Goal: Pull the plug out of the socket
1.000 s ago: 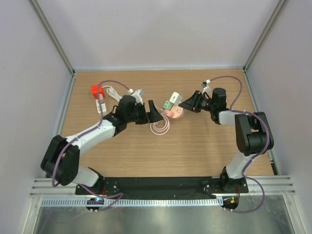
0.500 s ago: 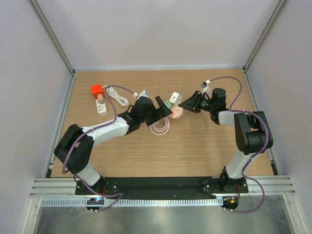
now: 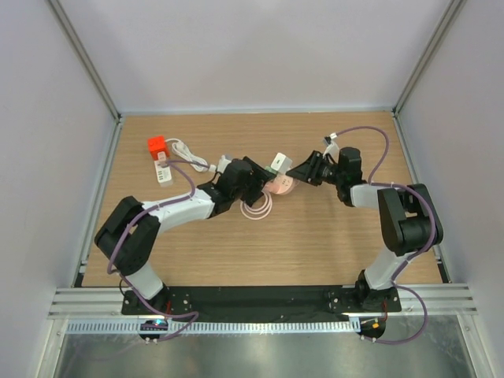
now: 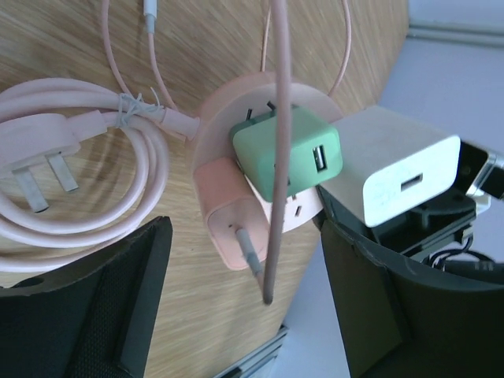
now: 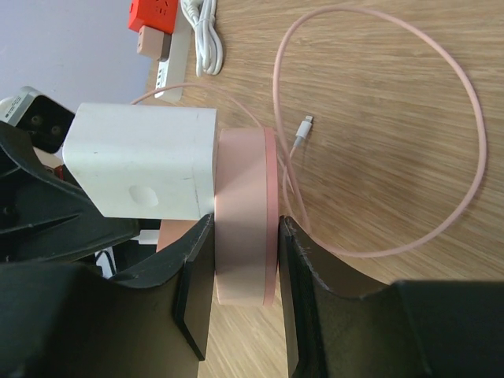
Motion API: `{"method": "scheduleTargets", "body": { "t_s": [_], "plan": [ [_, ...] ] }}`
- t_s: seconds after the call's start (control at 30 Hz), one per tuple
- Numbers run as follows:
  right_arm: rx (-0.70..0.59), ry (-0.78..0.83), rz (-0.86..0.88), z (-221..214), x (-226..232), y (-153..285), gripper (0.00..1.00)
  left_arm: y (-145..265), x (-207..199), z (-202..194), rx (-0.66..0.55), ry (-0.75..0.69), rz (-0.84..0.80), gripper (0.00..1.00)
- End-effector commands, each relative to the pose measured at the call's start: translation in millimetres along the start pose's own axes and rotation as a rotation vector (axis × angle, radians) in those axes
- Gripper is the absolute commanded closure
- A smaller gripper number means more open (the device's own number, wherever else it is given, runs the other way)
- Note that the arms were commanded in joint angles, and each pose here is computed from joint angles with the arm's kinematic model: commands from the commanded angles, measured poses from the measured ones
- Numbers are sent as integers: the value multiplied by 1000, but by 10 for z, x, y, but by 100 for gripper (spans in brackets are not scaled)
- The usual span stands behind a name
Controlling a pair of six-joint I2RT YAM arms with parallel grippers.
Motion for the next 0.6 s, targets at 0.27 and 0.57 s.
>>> {"method": "scheduleTargets", "body": {
  "t_s": [0.27,0.57],
  "plan": [
    [-126,246,129,109,533,34,99,-28,-136,92,-91,119,19,52],
    [-152,296,104,13,632,-1,99,-79,-176,57,-97,131,28,53]
  ]
}}
Point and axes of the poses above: each gripper's point midway between its finger pads, its own y axis back along the fingers, its own x axis along the line the jaws close on, z = x × y, the point moved 8 cm from there along y, back along the fingers, and after that the axes turned 14 degrees about -y, right-handed, at the moved point
